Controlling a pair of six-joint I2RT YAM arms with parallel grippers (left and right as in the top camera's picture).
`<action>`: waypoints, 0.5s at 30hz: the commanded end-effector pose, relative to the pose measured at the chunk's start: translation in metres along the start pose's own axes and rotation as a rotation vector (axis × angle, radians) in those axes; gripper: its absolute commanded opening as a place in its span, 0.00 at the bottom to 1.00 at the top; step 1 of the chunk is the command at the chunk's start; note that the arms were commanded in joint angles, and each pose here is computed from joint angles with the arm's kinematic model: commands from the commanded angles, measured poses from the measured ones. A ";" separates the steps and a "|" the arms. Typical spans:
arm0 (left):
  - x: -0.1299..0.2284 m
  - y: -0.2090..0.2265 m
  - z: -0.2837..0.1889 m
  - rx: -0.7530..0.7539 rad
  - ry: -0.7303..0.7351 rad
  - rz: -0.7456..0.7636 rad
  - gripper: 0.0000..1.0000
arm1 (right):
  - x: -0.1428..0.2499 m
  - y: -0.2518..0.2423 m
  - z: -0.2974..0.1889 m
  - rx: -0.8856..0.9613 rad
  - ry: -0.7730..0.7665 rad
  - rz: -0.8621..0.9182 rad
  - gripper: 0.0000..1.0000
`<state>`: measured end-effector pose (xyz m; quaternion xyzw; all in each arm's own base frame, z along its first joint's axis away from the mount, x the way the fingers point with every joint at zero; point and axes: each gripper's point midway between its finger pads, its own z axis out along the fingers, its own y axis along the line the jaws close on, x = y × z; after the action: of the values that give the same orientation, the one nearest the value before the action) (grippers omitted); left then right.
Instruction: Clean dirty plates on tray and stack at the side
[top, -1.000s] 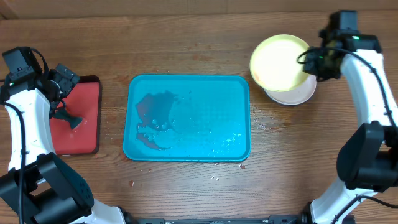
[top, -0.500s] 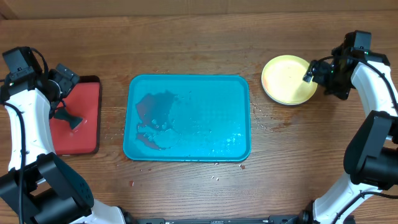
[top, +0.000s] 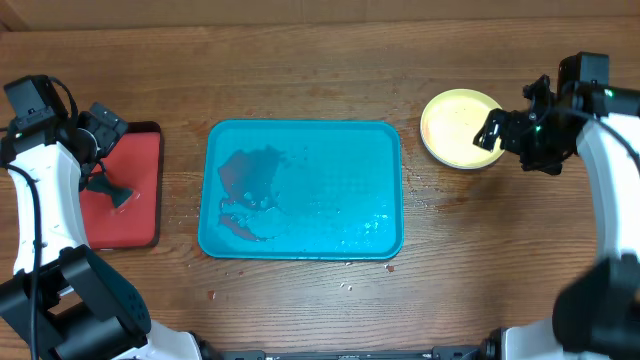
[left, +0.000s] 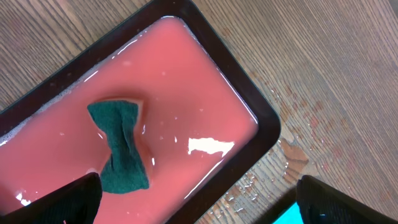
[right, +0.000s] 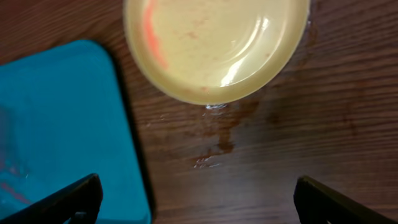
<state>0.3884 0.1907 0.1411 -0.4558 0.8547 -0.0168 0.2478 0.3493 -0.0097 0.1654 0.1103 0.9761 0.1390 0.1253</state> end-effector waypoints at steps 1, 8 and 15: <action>-0.003 -0.006 -0.005 0.017 -0.011 0.018 1.00 | 0.026 0.027 -0.024 -0.037 -0.040 -0.121 1.00; -0.003 -0.006 -0.005 0.017 -0.011 0.018 1.00 | 0.090 0.060 -0.042 -0.088 -0.036 -0.153 1.00; -0.003 -0.006 -0.005 0.017 -0.012 0.018 1.00 | 0.120 0.057 -0.043 -0.050 0.067 -0.146 1.00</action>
<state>0.3888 0.1903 0.1412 -0.4554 0.8548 -0.0181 0.2482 0.2382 0.0658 0.1968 0.0223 0.9801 0.1650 0.1077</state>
